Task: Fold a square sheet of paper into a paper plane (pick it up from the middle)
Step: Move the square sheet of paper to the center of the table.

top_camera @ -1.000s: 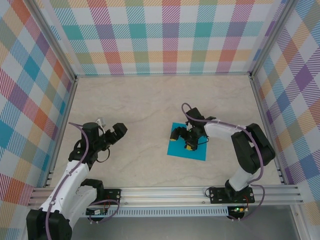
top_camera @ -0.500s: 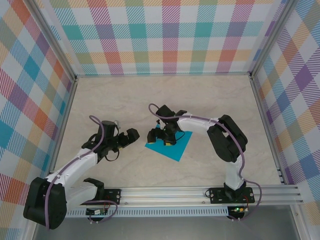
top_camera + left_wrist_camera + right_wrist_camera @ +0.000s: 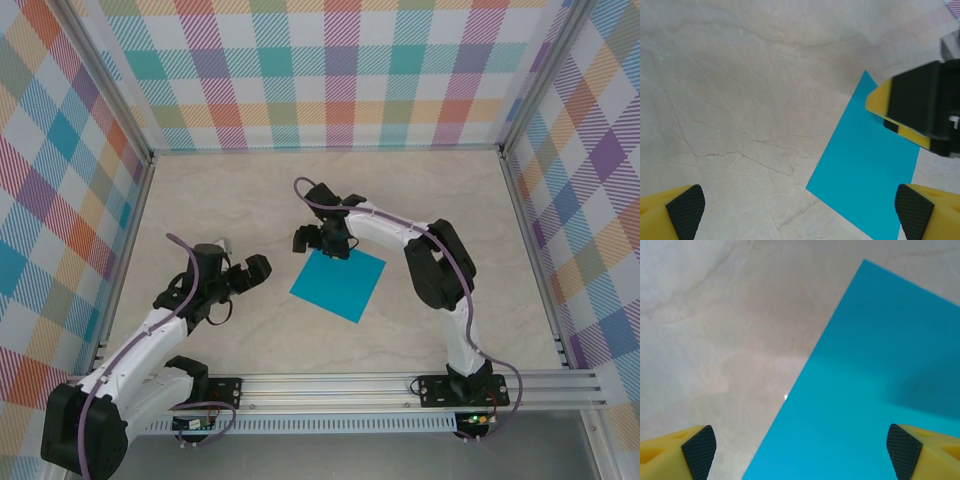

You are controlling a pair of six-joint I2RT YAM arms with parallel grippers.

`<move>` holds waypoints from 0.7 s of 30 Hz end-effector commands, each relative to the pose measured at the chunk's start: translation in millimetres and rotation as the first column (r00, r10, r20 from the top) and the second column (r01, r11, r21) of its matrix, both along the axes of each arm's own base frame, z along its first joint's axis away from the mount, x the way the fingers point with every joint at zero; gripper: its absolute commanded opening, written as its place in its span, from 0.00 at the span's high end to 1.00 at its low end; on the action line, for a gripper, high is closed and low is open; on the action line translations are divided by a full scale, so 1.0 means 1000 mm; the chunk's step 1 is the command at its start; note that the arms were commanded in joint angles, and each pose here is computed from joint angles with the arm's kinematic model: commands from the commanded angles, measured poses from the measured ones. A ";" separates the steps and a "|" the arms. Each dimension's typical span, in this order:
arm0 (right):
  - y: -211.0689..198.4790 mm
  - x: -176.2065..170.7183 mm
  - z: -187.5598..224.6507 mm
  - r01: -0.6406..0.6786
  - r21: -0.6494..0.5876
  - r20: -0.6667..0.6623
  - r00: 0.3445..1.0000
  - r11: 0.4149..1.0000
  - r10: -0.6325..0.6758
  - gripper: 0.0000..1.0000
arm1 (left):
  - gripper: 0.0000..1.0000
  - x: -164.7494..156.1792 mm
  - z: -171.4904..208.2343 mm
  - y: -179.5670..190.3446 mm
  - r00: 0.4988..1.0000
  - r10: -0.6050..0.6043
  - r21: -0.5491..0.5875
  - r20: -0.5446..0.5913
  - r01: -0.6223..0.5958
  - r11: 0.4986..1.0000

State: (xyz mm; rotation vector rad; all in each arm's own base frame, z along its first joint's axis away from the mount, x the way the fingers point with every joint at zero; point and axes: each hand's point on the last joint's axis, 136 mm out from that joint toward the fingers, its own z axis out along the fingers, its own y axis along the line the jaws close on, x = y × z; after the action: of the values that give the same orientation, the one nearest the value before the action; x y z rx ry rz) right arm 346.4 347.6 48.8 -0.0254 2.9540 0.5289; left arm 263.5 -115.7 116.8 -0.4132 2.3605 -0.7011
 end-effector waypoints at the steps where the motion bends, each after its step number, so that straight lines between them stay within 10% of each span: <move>1: -0.003 -0.001 -0.013 -0.012 -0.060 -0.043 0.999 0.998 0.009 0.09 | 0.00 -0.006 0.002 0.006 1.000 0.003 0.034 0.026 -0.004 0.999; 14: 0.041 -0.076 -0.033 -0.493 0.122 -0.124 0.854 0.861 0.506 0.12 | 0.00 -0.020 0.002 0.017 0.997 0.033 0.033 0.073 -0.035 0.999; 21: 0.035 -0.058 0.005 -0.423 0.051 -0.032 0.905 0.905 0.424 0.10 | 0.00 -0.019 0.004 0.010 0.996 0.014 -0.016 0.092 -0.013 1.000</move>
State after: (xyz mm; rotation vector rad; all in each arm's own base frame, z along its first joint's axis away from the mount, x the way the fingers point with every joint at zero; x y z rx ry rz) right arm 293.2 393.0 36.3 -0.6986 2.9733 0.6839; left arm 242.1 -100.5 119.1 -0.4143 2.2860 -0.6775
